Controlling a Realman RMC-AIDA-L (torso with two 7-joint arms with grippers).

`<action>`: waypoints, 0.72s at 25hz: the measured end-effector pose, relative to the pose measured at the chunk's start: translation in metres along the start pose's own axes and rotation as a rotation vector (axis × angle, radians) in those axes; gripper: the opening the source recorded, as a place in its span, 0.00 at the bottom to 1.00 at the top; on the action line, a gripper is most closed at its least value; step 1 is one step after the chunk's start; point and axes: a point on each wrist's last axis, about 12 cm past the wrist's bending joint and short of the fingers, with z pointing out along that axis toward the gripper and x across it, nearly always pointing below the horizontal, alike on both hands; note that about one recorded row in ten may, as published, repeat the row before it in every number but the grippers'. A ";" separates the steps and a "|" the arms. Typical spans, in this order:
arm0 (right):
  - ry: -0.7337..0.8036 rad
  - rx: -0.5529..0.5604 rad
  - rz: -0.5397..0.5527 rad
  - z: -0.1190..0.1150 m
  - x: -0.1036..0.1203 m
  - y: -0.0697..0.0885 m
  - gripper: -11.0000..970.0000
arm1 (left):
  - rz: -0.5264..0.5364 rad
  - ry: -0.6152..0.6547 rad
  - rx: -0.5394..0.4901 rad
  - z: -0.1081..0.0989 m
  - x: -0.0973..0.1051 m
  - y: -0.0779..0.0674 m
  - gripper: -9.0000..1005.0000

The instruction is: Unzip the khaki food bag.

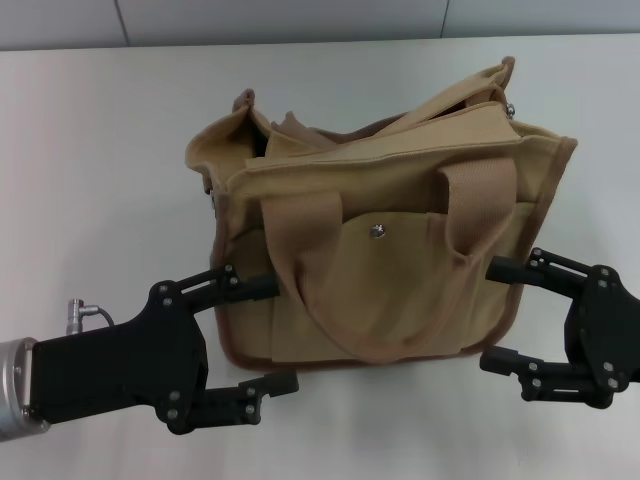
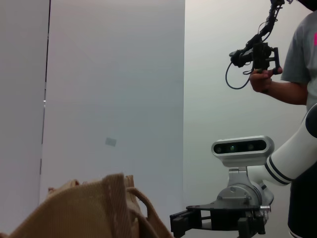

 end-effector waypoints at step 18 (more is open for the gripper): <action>0.011 0.024 0.001 0.001 0.002 -0.003 0.88 | 0.000 -0.008 -0.007 -0.002 0.000 -0.002 0.81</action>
